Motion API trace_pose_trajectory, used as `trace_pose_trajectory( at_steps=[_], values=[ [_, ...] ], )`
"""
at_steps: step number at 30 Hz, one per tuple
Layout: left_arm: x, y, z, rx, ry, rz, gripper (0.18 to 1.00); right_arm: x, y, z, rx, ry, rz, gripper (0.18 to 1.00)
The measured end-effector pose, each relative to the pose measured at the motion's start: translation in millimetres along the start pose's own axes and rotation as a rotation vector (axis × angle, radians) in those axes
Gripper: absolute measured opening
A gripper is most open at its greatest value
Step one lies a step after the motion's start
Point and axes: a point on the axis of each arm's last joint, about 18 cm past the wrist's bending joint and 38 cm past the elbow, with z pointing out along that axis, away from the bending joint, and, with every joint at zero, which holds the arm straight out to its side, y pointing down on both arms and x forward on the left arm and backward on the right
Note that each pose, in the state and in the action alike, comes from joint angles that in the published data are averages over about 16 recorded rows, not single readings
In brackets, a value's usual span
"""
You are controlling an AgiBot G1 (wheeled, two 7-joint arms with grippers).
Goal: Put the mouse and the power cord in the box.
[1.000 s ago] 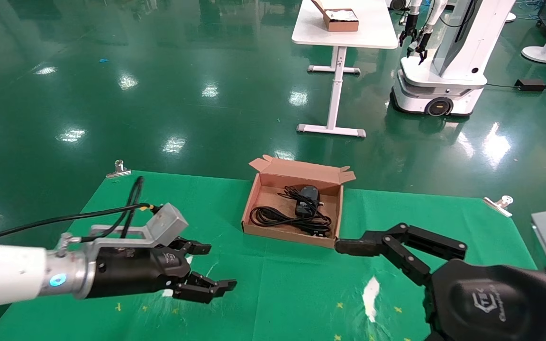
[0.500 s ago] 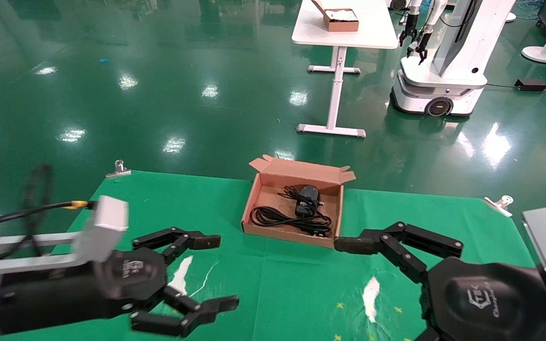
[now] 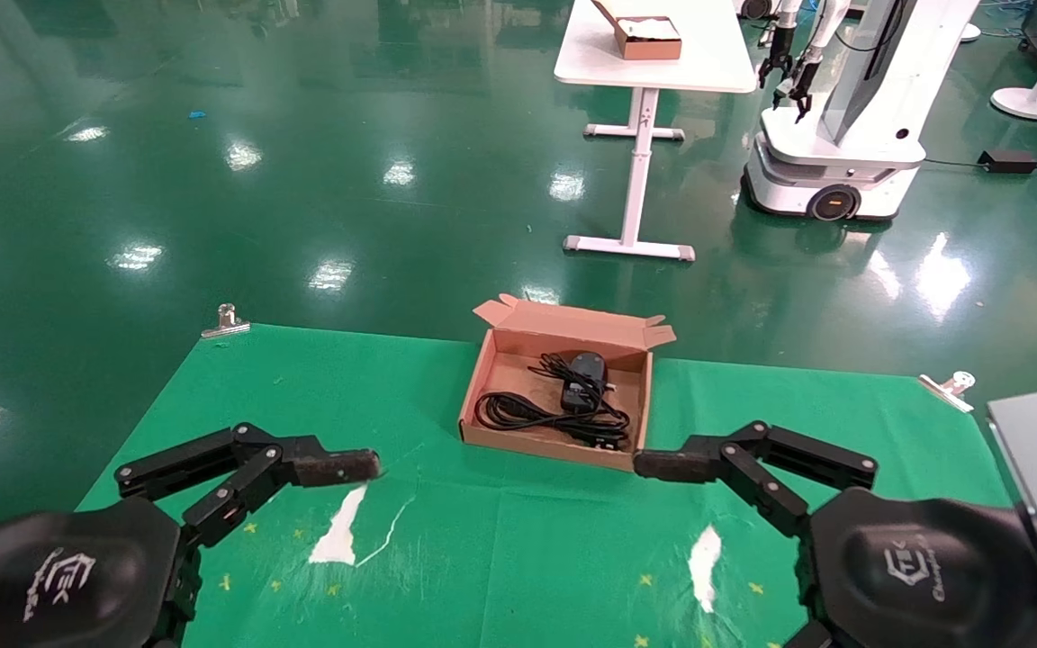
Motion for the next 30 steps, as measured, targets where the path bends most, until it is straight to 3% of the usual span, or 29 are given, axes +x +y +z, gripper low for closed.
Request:
trace_pose_trajectory(
  at_steps=[30],
  values=[
    [-5.6, 6.2, 2.7, -0.019, -0.015, -0.017, 1.0, 0.4, 0.2, 0.2, 0.0, 0.001, 0.0, 1.001]
  ],
)
